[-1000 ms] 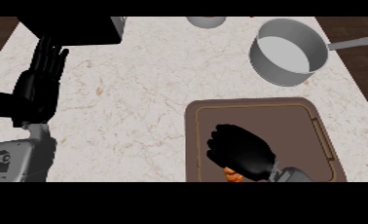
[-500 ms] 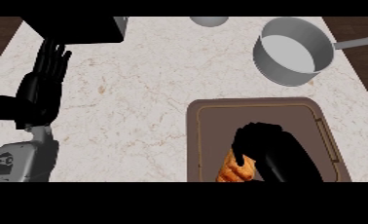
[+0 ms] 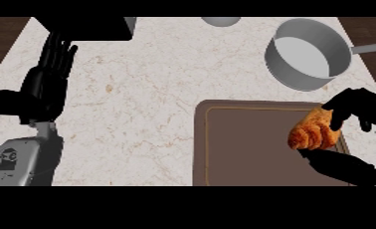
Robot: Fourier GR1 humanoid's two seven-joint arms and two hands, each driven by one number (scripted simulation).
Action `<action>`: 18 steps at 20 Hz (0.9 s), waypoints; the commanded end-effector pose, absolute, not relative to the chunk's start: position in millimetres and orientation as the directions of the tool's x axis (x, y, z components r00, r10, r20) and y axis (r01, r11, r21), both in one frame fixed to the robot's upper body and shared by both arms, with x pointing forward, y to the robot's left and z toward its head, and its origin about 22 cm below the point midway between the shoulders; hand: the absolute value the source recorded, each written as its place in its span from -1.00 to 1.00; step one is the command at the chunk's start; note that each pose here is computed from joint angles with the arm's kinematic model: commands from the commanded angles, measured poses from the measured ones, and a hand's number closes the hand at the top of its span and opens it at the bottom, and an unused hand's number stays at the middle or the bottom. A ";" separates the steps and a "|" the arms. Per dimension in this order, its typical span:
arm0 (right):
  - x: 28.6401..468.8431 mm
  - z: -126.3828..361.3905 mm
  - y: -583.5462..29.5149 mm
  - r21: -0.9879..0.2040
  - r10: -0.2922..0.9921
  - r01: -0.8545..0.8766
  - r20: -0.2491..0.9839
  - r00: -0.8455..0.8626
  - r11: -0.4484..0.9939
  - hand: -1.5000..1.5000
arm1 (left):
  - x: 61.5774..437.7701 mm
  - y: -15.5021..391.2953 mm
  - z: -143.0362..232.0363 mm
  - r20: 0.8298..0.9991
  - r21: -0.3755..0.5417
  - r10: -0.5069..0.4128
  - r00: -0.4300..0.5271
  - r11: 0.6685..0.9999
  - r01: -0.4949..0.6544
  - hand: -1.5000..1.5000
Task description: Pick the croissant from the tray and place it in the pot
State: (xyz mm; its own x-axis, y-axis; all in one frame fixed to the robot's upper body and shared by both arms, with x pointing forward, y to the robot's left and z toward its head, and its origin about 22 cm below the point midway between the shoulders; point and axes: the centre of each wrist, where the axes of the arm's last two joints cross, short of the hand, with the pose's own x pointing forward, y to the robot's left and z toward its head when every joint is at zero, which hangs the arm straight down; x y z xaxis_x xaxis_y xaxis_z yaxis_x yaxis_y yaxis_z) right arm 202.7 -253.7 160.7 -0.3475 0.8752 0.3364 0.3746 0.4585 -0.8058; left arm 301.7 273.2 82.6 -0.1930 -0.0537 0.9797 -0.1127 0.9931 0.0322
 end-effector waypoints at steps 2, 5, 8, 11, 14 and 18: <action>235.2 181.8 -327.9 -0.802 0.902 0.415 0.359 -0.239 0.429 1.00 | 297.0 280.0 82.5 0.980 0.019 -0.038 -0.194 0.995 -0.098 0.00; 254.0 171.9 -365.4 -0.825 0.909 0.385 0.363 -0.203 0.415 1.00 | 306.1 282.1 83.7 0.980 0.034 -0.052 -0.192 0.995 -0.098 0.00; 292.3 175.0 -367.8 -0.843 0.924 0.380 0.337 -0.178 0.381 1.00 | 311.0 265.8 77.9 0.979 0.025 -0.041 -0.201 0.996 -0.082 0.00; 310.3 165.8 -410.2 -0.824 0.913 0.395 0.371 -0.167 0.407 1.00 | 313.6 254.0 87.6 0.982 0.017 -0.033 -0.186 0.996 -0.086 0.00; 313.6 158.5 -450.4 -0.814 0.905 0.396 0.390 -0.168 0.424 1.00 | 302.3 266.6 89.7 0.979 0.035 -0.052 -0.197 0.996 -0.088 0.00; 340.4 145.5 -453.1 -0.843 0.907 0.337 0.375 -0.191 0.419 1.00 | 304.8 257.0 87.5 0.979 0.045 -0.059 -0.193 0.996 -0.077 0.00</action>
State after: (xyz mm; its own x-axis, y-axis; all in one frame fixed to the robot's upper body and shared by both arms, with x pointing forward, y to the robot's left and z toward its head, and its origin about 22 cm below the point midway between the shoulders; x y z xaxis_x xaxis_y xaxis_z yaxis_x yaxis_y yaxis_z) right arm 323.1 -440.9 155.3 -0.1818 0.9107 0.3709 0.3666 0.4128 -0.8338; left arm 305.8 259.5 87.3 -0.1943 -0.0450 0.9799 -0.0801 0.9963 0.0299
